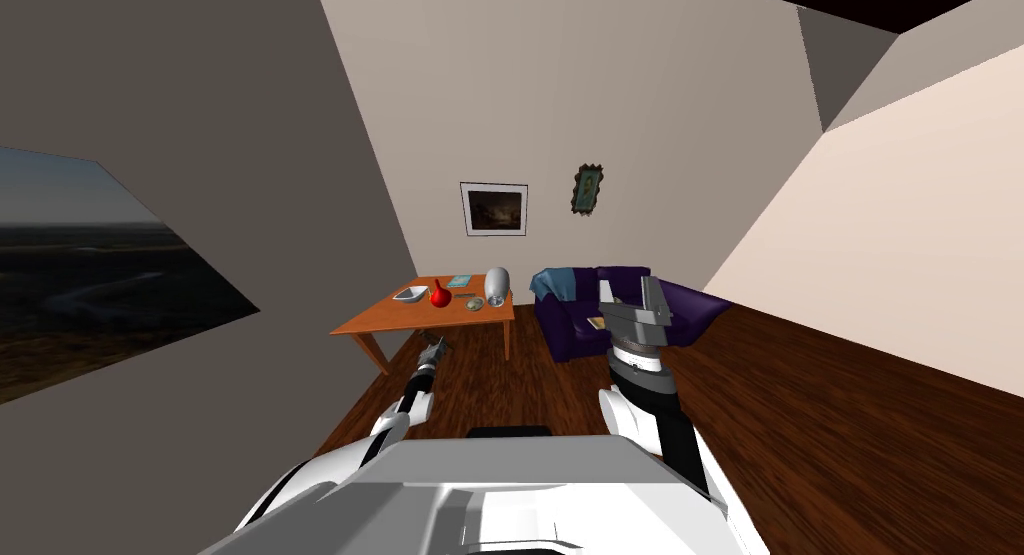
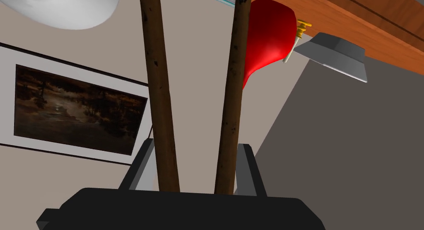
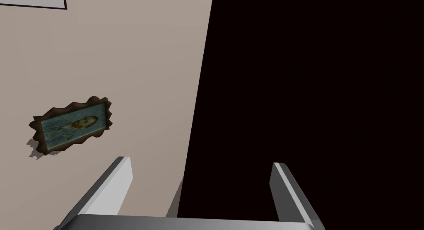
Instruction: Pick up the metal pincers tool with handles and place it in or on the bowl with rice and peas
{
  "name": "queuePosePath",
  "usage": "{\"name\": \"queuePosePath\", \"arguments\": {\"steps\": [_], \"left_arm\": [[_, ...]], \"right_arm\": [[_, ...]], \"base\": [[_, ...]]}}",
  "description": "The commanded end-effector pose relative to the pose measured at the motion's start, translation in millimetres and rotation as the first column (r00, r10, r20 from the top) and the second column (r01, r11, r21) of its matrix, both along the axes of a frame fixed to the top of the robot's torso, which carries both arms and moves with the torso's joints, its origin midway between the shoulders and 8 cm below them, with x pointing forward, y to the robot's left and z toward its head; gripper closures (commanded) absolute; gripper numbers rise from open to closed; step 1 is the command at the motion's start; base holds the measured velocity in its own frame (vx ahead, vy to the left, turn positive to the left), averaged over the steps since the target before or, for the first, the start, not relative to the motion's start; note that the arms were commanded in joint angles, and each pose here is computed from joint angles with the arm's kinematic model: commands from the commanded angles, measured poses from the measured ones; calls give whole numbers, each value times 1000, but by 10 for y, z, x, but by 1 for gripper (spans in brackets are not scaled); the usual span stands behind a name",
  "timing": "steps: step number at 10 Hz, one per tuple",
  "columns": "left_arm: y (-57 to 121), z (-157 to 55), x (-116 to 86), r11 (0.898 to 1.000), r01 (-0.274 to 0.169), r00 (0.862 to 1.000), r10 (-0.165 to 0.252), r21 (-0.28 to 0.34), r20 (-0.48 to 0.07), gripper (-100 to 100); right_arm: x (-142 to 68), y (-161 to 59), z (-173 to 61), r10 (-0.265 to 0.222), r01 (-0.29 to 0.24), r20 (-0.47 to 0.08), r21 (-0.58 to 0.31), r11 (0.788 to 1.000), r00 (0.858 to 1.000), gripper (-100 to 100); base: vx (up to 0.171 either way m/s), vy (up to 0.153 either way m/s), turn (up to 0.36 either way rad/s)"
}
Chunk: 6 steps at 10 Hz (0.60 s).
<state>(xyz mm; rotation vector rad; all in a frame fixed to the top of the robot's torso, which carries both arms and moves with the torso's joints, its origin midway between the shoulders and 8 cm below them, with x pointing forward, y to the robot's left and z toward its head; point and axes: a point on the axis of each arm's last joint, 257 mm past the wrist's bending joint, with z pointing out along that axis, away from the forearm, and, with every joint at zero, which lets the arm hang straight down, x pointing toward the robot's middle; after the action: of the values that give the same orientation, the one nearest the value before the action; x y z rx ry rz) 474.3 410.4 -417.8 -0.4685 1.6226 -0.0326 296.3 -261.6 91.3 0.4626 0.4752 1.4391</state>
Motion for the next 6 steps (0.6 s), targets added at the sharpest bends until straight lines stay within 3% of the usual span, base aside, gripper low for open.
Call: {"name": "queuePosePath", "arguments": {"steps": [1, 3, 6], "left_arm": [[12, 26, 18, 1000, 1, 1000, -1, 4, 2, 100], [-33, 92, 113, 1000, 12, 1000, -12, 13, 9, 100], [-188, 326, 418, 997, 49, 998, -51, 51, 34, 100]], "right_arm": [[0, 0, 0, 0, 0, 0, 0, 1000, 1000, 0], [0, 0, 0, 0, 0, 0, 0, 1000, 1000, 0], [0, 0, 0, 0, 0, 0, 0, 1000, 1000, 0]], "base": [[24, 7, 3], [15, 5, 1], [140, -5, -24]]}}
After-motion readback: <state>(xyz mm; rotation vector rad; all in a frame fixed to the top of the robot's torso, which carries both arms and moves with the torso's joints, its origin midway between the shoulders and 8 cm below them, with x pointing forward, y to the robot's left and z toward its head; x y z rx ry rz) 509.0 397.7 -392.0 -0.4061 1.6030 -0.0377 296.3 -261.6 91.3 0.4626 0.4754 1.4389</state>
